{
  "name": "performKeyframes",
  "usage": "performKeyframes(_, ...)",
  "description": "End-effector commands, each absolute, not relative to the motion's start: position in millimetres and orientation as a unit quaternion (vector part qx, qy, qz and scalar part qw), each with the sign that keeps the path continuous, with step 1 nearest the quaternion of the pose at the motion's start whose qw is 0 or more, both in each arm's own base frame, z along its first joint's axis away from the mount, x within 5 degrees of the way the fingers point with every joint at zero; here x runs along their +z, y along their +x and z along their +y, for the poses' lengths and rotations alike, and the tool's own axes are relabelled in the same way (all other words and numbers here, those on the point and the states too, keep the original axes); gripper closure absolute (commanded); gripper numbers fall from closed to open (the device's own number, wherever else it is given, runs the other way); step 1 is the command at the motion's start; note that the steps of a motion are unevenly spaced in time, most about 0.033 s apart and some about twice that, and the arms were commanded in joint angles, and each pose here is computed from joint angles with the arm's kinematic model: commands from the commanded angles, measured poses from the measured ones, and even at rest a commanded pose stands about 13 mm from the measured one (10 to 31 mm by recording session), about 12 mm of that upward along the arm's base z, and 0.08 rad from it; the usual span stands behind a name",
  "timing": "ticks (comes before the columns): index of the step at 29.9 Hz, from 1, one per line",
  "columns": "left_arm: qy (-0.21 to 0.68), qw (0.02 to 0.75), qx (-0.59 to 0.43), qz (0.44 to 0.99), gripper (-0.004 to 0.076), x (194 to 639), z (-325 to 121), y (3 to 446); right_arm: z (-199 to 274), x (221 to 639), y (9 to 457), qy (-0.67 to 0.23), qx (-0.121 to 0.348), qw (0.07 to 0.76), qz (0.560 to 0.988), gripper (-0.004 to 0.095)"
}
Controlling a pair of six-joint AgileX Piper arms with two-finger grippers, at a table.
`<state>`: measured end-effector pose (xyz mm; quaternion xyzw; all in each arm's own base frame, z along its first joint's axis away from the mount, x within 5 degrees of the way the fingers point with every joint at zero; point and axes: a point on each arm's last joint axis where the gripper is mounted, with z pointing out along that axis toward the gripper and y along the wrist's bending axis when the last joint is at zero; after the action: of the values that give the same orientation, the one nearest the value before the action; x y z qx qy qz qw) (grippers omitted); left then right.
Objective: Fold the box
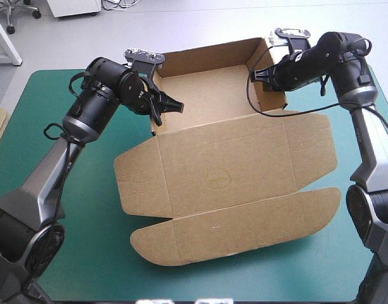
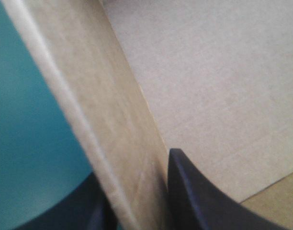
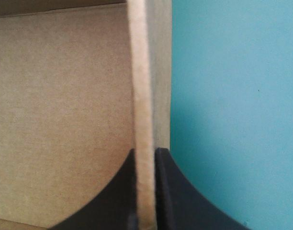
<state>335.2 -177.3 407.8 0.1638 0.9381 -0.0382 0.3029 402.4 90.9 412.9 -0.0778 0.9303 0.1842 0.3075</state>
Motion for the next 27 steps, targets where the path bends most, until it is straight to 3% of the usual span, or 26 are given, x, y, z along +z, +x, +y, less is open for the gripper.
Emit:
performKeyframes(1, 0.173, 0.372, -0.027, 0.912, 0.0664, 435.9, -174.1, 327.0, 106.3, 445.3, 378.7, -0.086, 0.213, 0.338, 0.913, 0.0904)
performKeyframes(2, 0.175, 0.374, -0.024, 0.911, 0.0718, 436.1, -173.9, 327.3, 110.8, 443.6, 378.2, -0.085, 0.202, 0.336, 0.916, 0.0904)
performKeyframes(4, 0.179, 0.377, -0.013, 0.909, 0.0734, 436.4, -172.4, 328.1, 121.1, 441.8, 376.1, -0.092, 0.191, 0.334, 0.918, 0.0904)
performKeyframes(8, 0.178, 0.378, 0.016, 0.908, 0.0734, 436.1, -167.3, 330.1, 142.6, 435.9, 372.6, -0.108, 0.171, 0.328, 0.923, 0.0904)
performKeyframes(14, 0.198, 0.329, 0.045, 0.922, 0.0734, 419.6, -167.9, 334.7, 151.2, 429.9, 373.7, -0.102, 0.194, 0.311, 0.925, 0.0904)
performKeyframes(20, 0.207, 0.302, 0.05, 0.929, 0.0734, 397.6, -176.2, 349.1, 147.9, 425.4, 377.8, -0.103, 0.167, 0.314, 0.929, 0.0904)
performKeyframes(27, 0.176, 0.279, -0.008, 0.944, 0.0734, 373.0, -169.8, 374.5, 149.1, 404.6, 392.0, -0.11, 0.139, 0.297, 0.938, 0.0905)
